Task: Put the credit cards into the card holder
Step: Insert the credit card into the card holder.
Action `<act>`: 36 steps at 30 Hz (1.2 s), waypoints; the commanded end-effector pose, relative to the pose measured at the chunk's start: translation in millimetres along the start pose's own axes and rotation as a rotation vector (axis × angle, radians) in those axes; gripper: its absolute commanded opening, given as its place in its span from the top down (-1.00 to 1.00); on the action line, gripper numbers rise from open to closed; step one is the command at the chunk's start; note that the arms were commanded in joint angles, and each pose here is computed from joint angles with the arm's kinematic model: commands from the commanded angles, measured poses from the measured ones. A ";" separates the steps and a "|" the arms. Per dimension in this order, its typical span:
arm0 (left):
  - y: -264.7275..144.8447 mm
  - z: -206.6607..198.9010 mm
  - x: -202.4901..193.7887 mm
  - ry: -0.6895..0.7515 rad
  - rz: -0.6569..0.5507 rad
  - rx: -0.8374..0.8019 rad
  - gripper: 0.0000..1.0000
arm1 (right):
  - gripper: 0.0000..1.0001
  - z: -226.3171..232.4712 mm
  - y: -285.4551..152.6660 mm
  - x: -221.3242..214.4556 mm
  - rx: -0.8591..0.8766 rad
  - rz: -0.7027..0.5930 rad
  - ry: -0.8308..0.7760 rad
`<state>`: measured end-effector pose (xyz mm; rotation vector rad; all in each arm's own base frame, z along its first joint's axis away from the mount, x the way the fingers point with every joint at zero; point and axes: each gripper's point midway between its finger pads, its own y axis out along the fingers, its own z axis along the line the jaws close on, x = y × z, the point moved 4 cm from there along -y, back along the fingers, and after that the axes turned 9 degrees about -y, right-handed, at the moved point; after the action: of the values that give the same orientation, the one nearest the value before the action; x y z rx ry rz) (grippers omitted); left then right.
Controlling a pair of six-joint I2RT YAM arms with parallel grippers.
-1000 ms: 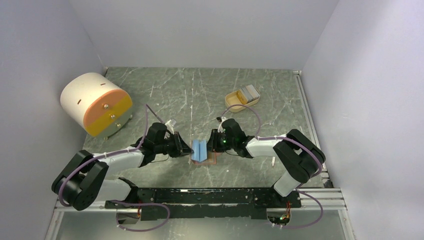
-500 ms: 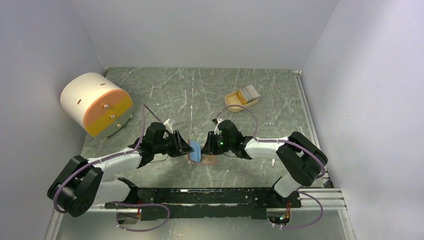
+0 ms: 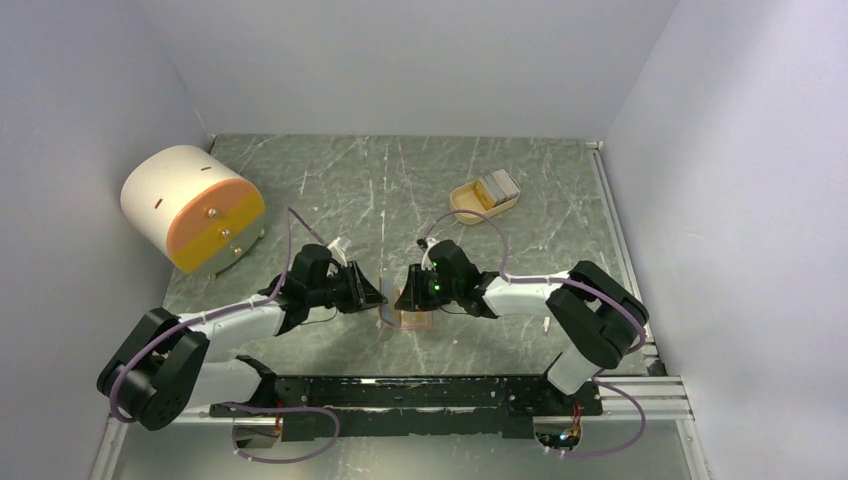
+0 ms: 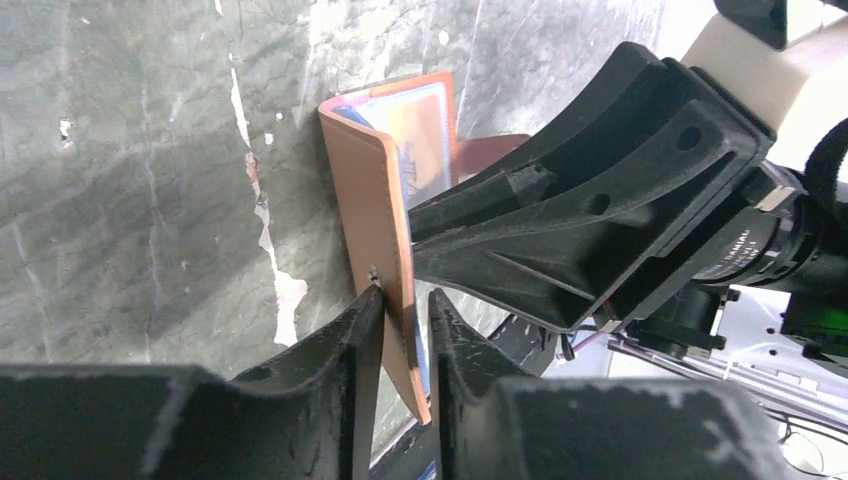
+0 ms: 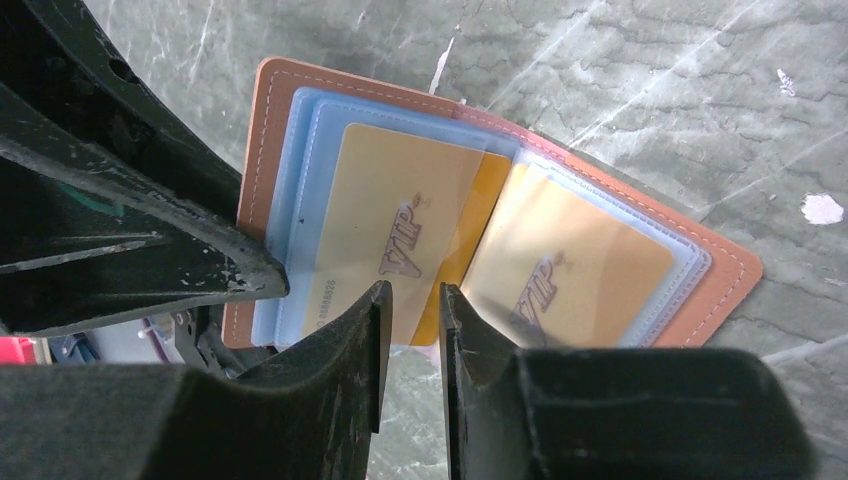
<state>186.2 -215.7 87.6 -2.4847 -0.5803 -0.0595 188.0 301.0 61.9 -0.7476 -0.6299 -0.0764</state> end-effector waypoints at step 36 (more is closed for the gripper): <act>11.3 -6.4 -8.5 0.073 0.075 -0.173 0.82 | 0.45 -16.3 7.9 -12.8 -0.052 -0.006 0.017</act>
<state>183.7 -227.1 84.4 -2.6261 -0.5032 -0.1528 191.6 300.6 49.4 -0.7607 -0.6252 -0.0992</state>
